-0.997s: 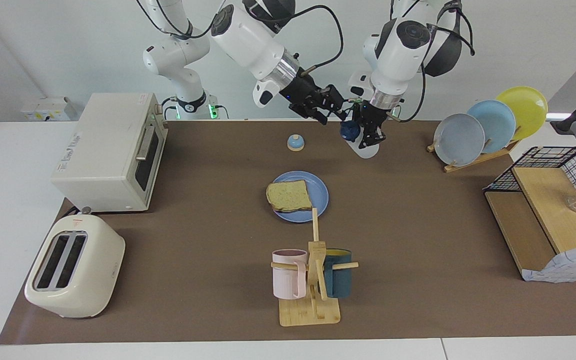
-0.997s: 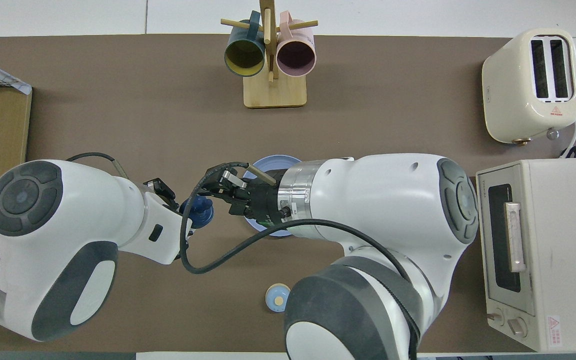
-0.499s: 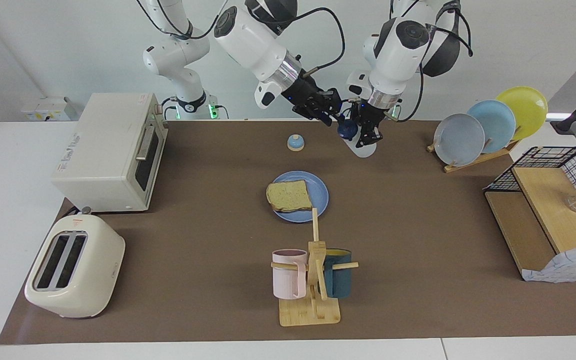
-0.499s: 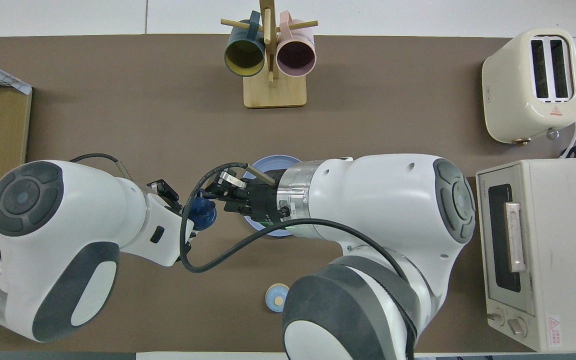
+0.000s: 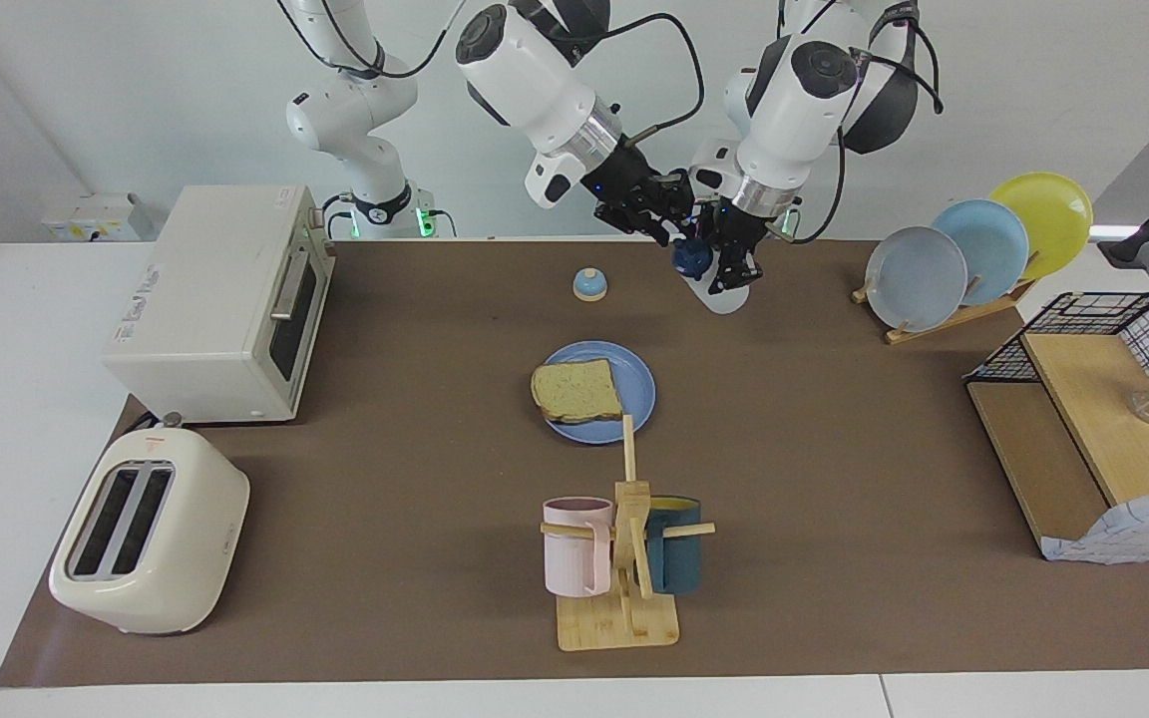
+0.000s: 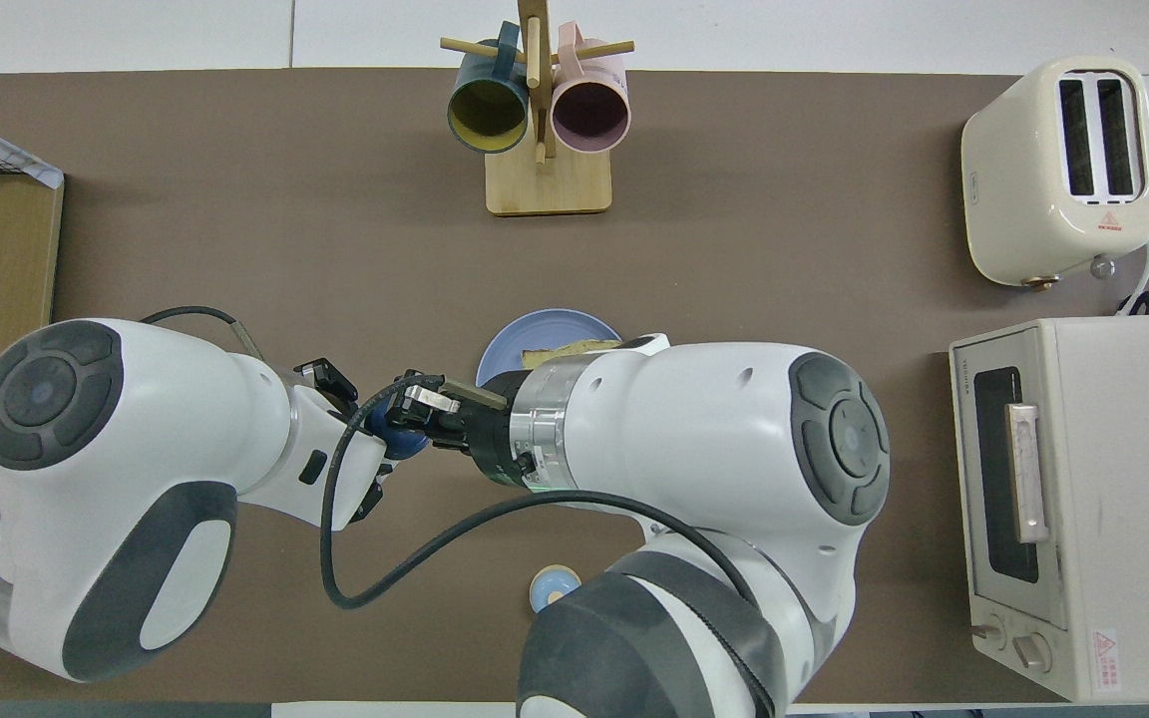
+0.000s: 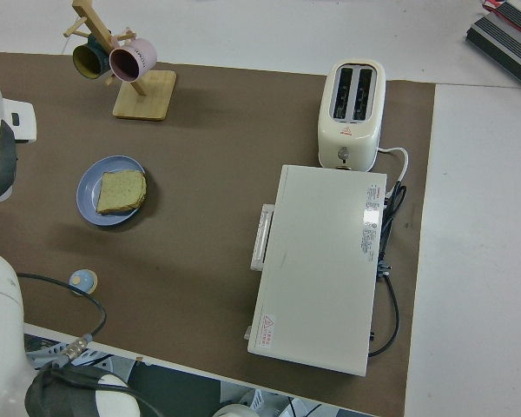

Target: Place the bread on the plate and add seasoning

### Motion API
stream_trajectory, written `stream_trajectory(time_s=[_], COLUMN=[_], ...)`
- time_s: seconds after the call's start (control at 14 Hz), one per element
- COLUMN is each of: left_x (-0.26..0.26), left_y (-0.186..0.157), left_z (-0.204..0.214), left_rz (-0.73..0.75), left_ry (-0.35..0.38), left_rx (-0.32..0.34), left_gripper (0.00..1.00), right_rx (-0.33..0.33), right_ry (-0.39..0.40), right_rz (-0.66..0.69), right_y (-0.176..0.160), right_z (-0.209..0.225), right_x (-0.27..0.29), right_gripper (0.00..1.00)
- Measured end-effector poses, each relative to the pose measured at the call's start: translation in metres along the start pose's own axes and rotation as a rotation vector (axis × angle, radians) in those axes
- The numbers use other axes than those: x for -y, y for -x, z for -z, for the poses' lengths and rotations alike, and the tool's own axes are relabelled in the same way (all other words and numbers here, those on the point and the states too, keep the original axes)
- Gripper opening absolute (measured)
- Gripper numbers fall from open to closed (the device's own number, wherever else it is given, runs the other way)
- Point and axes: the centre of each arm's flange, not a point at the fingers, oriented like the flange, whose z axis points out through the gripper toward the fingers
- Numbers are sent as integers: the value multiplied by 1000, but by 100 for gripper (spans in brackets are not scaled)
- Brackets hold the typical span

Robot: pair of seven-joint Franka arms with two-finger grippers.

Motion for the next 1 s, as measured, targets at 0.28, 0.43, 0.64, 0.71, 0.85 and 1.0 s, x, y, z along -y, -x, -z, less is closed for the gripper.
stream_trajectory(time_s=[0.28,0.43,0.64,0.71,0.85,1.0], left_x=[0,0,-1,-1,-1,-1], left_y=[0,0,0,0,1,1], left_z=[1,1,1,1,1,1], left_rz=[0,0,0,0,1,1], left_ry=[-1,-1,-1,0,1,0], left_rx=[-1,-2,-2,-1,-1,-1], left_gripper=[41,41,41,41,41,41], right_rx=[-5,-6,-9,-9,-10,-10], right_ry=[0,-1,-4,-5,-5,-6], right_rz=[-5,-6,-6,-6,-9,-37], right_y=[-4,-4,-5,-5,-5,-6], right_z=[2,2,3,3,3,4], right_x=[-1,-2,-1,-1,-1,-1], right_gripper=[42,39,24,16,13,13])
